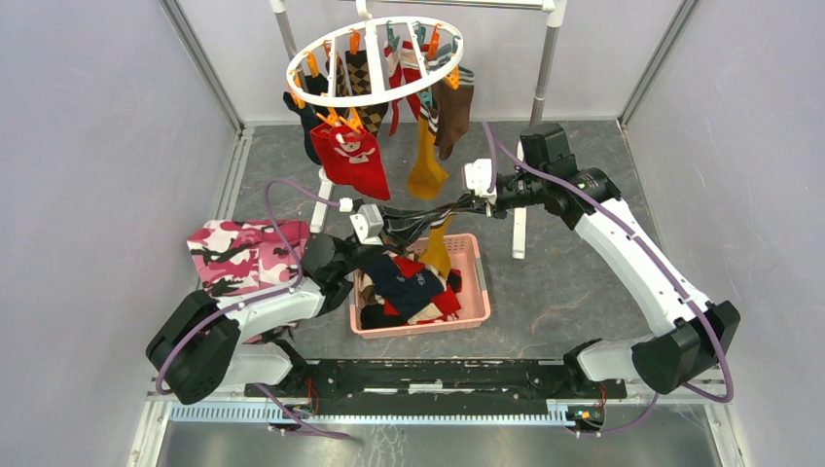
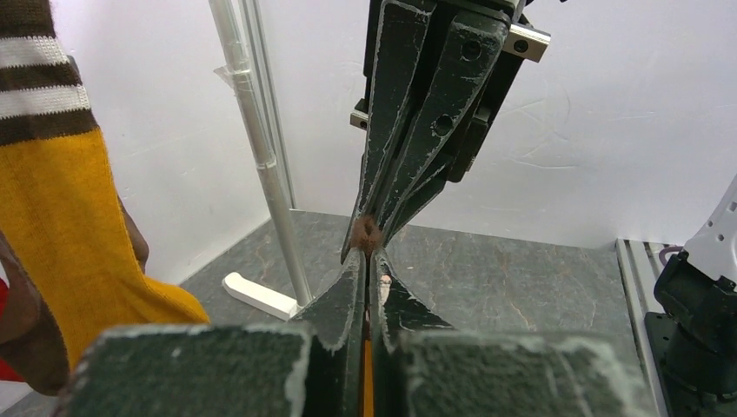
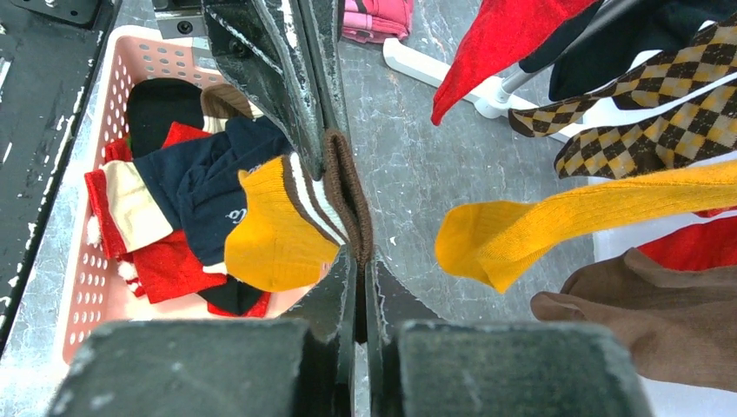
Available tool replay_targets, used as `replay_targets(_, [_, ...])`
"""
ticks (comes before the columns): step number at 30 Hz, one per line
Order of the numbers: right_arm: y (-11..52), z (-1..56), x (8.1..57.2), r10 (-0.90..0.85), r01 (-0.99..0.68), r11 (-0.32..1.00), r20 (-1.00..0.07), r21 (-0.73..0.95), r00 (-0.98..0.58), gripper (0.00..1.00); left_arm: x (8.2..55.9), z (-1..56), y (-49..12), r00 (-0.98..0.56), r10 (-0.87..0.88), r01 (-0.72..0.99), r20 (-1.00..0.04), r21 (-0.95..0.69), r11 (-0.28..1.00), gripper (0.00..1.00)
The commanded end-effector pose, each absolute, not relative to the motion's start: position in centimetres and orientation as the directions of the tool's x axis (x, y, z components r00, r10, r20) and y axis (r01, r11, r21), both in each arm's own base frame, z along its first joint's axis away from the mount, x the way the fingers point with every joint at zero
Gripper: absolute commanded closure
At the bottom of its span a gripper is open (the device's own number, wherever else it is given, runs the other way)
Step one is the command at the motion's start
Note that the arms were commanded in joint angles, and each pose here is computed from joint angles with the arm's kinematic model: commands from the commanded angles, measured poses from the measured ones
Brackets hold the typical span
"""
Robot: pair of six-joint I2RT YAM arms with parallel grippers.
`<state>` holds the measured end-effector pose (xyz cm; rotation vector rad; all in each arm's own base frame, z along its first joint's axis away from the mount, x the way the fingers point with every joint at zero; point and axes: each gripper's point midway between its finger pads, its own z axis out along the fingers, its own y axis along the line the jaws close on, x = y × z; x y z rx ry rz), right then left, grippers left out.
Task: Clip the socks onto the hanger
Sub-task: Pick up the sock from the bin.
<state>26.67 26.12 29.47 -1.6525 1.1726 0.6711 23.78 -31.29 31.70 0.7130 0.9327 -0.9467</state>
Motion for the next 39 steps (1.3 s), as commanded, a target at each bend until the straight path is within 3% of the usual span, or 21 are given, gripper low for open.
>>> replay_targets(1, [26.3,31.7,27.2,-0.34,-0.909,-0.05,-0.849,-0.413,0.404,0.91,23.6,33.7,-31.2,0.304,-0.39,0.896,-0.869,0.122,0.427,0.98])
replay_targets(8, [23.0,35.0,30.5,-0.33,-0.9,0.089,-0.865,-0.426,0.377,0.47,24.4,34.3,-30.4,0.302,-0.401,0.874,-0.865,0.083,0.478,0.98])
replay_targets(12, [20.7,38.4,33.1,-0.346,-0.838,0.192,-0.835,-0.51,0.429,0.27,24.9,34.8,-30.4,0.311,-0.401,0.862,-0.862,0.078,0.5,0.98])
replay_targets(15, [20.8,39.1,33.8,-0.356,-0.796,0.16,-0.786,-0.584,0.506,0.07,25.3,35.4,-30.5,0.333,-0.393,0.854,-0.857,0.097,0.512,0.98])
replay_targets(17, [21.2,38.8,33.9,-0.354,-0.796,0.099,-0.769,-0.597,0.532,0.02,25.5,35.8,-30.7,0.352,-0.385,0.849,-0.853,0.118,0.514,0.98])
replay_targets(23, [21.6,43.2,37.5,-0.324,-0.759,0.232,-0.784,-0.608,0.529,0.02,26.3,35.9,-31.0,0.369,-0.356,0.834,-0.859,0.137,0.534,0.98])
replay_targets(31, [22.4,46.6,42.0,-0.174,-0.781,0.476,-0.914,-0.404,0.366,0.02,27.0,35.6,-31.0,0.345,-0.376,0.831,-0.86,0.093,0.549,0.98])
replay_targets(39, [23.4,47.0,42.0,-0.145,-0.806,0.46,-0.927,-0.373,0.346,0.1,27.7,36.2,-31.2,0.35,-0.399,0.823,-0.848,0.075,0.563,0.98])
